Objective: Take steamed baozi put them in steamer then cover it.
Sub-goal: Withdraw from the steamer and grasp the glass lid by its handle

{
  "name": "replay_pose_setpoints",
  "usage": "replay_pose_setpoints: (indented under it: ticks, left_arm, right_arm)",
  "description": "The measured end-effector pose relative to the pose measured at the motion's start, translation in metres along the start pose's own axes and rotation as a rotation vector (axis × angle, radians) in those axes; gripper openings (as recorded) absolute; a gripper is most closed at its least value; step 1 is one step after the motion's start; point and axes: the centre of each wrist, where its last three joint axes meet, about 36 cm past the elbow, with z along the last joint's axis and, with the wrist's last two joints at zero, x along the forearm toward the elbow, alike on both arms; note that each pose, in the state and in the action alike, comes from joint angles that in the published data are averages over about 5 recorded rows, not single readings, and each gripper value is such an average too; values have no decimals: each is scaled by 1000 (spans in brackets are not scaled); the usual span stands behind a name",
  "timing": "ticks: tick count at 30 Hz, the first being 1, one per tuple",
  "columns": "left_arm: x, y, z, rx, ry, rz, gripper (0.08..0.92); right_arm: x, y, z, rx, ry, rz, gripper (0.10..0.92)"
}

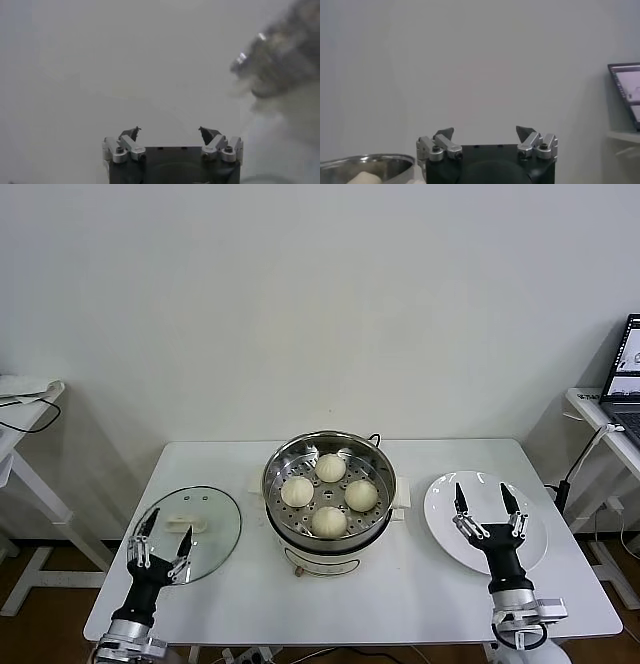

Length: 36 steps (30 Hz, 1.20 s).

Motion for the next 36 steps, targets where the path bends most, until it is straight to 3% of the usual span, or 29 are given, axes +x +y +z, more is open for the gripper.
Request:
replay_pose_setpoints:
  ticks: [6,14,36]
  left_arm:
    - [1,-13,28,-211,-4,65,823]
    - [-11,-23,51,-344,-1,100,823]
    - [-56,-37,75,-464,35,124,823]
  right_arm:
    - [5,6,6,-6,-3,22,823]
    - [9,12,13,-13,-3,40,823]
    - [10,16,27,-5,5,51,823]
